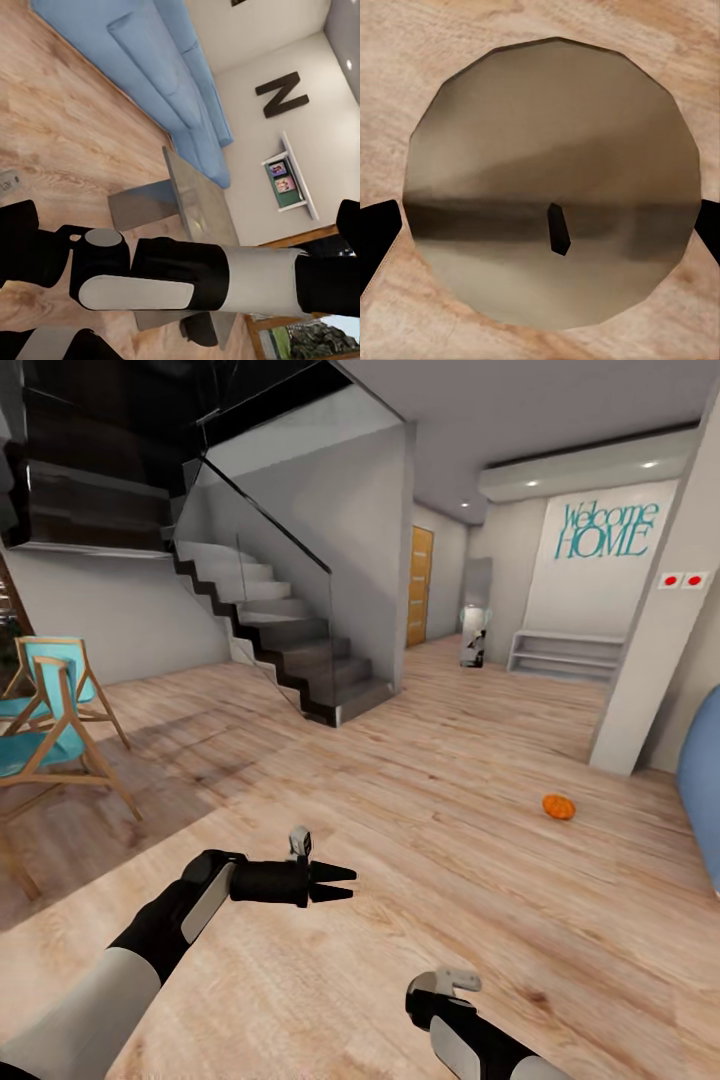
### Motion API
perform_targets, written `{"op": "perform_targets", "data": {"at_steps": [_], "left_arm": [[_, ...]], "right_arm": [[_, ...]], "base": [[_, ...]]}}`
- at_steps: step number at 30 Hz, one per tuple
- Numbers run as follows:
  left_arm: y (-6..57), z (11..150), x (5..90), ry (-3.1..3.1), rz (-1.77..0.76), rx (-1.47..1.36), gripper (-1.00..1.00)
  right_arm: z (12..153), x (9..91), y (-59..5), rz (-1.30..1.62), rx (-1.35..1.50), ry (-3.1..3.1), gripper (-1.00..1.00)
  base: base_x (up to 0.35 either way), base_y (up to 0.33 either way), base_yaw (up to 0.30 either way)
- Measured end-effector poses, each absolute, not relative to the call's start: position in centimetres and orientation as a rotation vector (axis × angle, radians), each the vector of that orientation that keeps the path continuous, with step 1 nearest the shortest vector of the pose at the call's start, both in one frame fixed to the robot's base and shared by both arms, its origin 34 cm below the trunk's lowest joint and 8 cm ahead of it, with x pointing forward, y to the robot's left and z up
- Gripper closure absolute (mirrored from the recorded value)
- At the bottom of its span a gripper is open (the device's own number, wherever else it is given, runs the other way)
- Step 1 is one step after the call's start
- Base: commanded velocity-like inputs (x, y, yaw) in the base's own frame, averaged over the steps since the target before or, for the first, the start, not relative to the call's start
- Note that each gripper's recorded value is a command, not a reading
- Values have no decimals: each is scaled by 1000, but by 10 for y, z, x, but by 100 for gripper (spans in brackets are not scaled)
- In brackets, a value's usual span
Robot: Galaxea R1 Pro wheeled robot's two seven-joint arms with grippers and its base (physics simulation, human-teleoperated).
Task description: Place each of the two pumpkins and all three candles from the living room inside a cabinet in the living room (use any cabinet), then make sure every cabinet is closed, and position the cauldron so it is next to a table in the living room.
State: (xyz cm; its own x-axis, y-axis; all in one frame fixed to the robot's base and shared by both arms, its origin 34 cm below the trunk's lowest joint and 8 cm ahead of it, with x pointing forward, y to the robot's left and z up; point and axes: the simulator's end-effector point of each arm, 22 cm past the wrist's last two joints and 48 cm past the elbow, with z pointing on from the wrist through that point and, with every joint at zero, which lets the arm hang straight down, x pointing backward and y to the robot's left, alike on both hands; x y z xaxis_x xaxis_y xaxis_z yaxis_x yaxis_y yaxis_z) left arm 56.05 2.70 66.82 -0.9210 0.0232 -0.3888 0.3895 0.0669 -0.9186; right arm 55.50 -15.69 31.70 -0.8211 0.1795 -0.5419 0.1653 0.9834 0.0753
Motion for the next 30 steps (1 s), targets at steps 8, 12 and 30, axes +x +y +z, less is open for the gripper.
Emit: {"op": "perform_targets", "data": {"at_steps": [8,12,30], "left_arm": [[27,668,560,2075,-1933,418,-100],[27,668,560,2076,-1933,416,-100],[25,668,560,2075,-1936,417,-100]], "right_arm": [[317,555,-157,33,242,2552,100],[317,555,-157,32,242,2553,100],[316,554,-158,31,242,2553,100]], "base": [[0,0,293],[0,0,293],[0,0,293]]}}
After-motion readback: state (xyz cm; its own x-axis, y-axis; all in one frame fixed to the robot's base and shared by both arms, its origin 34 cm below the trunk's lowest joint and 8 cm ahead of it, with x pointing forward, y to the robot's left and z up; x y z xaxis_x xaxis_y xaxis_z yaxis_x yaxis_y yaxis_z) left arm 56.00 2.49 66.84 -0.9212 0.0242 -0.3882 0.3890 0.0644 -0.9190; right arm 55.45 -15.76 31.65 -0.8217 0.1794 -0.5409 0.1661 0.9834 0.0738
